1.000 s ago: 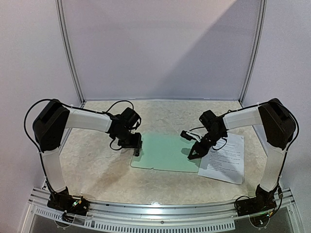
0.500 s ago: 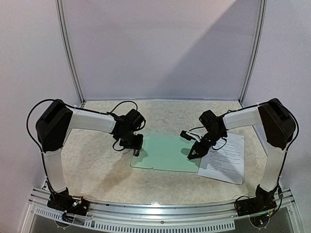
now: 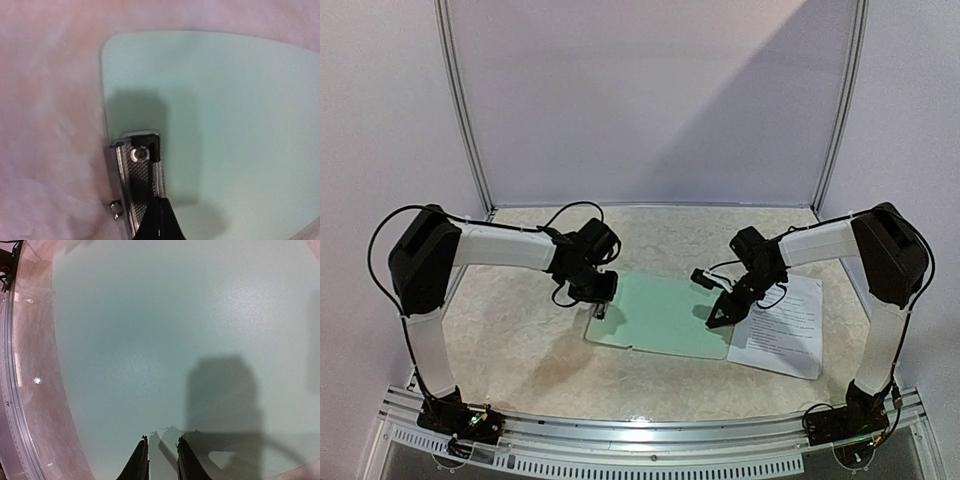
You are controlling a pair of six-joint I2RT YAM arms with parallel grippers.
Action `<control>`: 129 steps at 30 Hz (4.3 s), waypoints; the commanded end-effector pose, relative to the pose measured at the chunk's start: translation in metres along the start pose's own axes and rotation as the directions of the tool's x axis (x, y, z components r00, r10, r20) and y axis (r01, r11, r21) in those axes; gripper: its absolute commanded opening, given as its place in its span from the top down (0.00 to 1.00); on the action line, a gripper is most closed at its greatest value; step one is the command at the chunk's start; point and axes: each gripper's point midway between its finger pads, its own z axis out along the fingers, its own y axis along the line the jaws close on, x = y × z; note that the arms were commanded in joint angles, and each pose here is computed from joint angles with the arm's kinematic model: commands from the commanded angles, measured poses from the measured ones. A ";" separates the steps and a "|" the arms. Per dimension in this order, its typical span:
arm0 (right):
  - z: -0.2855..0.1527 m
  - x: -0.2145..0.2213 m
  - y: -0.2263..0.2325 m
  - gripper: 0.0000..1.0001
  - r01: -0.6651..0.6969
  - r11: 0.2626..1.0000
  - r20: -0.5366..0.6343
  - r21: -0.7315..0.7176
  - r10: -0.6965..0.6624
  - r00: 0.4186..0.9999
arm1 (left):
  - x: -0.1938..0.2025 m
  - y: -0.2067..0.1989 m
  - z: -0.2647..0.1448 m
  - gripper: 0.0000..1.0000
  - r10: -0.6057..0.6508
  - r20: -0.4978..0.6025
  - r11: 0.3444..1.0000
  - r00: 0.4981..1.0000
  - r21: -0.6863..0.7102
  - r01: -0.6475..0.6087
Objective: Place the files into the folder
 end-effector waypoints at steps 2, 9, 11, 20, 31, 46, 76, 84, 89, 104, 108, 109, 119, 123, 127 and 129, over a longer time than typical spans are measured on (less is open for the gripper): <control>0.008 0.020 -0.008 0.80 -0.017 0.999 -0.076 0.043 0.020 0.997 | 0.087 0.028 0.036 1.00 0.010 -0.287 0.998 0.958 -0.063 -0.029; 0.009 0.022 -0.008 0.80 -0.021 0.999 -0.082 0.039 0.024 0.996 | 0.086 0.028 0.036 1.00 0.011 -0.285 0.998 0.959 -0.059 -0.029; 0.010 0.022 -0.008 0.80 -0.020 0.999 -0.082 0.038 0.023 0.996 | 0.081 0.025 0.033 0.93 0.010 -0.269 0.998 0.963 -0.054 -0.025; 0.011 0.024 -0.008 0.80 -0.024 0.999 -0.088 0.030 0.027 0.996 | 0.040 0.021 -0.005 0.61 -0.006 -0.133 0.998 0.991 -0.065 -0.002; 0.012 0.026 -0.006 0.80 -0.025 0.999 -0.092 0.021 0.027 0.995 | 0.013 0.020 -0.029 0.55 -0.015 -0.038 0.998 0.999 -0.057 0.013; 0.014 0.028 -0.005 0.80 -0.027 1.000 -0.100 0.013 0.028 0.995 | 0.017 0.042 -0.009 0.53 -0.037 -0.072 0.995 0.997 -0.100 0.030; 0.017 0.035 -0.005 0.79 -0.033 0.999 -0.119 -0.001 0.033 0.992 | 0.036 0.038 0.027 0.75 -0.026 -0.161 0.998 0.987 -0.065 0.016; 0.019 0.036 -0.005 0.79 -0.032 0.999 -0.125 -0.003 0.031 0.992 | 0.048 0.036 0.032 1.00 -0.044 -0.191 0.999 0.981 -0.008 0.043; 0.017 0.036 -0.005 0.79 -0.033 0.999 -0.126 -0.002 0.032 0.991 | 0.049 0.036 0.031 1.00 -0.045 -0.191 0.999 0.981 0.001 0.046; 0.017 0.035 -0.004 0.78 -0.032 0.999 -0.129 -0.005 0.031 0.991 | 0.050 0.030 0.031 0.87 -0.046 -0.186 0.997 0.982 0.053 0.056; 0.017 0.035 -0.003 0.78 -0.031 0.999 -0.129 -0.007 0.030 0.991 | 0.049 0.034 0.035 0.75 -0.050 -0.179 0.998 0.983 0.034 0.057; 0.017 0.035 -0.003 0.78 -0.030 1.000 -0.128 -0.007 0.028 0.991 | 0.049 0.034 0.036 0.73 -0.051 -0.179 0.998 0.983 0.032 0.057; 0.019 0.038 -0.002 0.78 -0.031 0.999 -0.136 -0.017 0.028 0.990 | 0.048 0.028 0.038 0.64 -0.053 -0.190 0.995 0.980 0.072 0.068; 0.019 0.039 -0.002 0.78 -0.034 0.999 -0.141 -0.020 0.031 0.990 | 0.051 0.027 0.043 0.72 -0.065 -0.207 0.991 0.976 0.100 0.087; 0.020 0.040 -0.002 0.78 -0.036 0.999 -0.144 -0.021 0.033 0.989 | 0.057 0.023 0.045 0.89 -0.070 -0.231 0.981 0.970 0.158 0.108; 0.020 0.040 -0.002 0.78 -0.035 0.999 -0.146 -0.023 0.032 0.989 | 0.059 0.021 0.046 0.98 -0.074 -0.237 0.976 0.969 0.183 0.119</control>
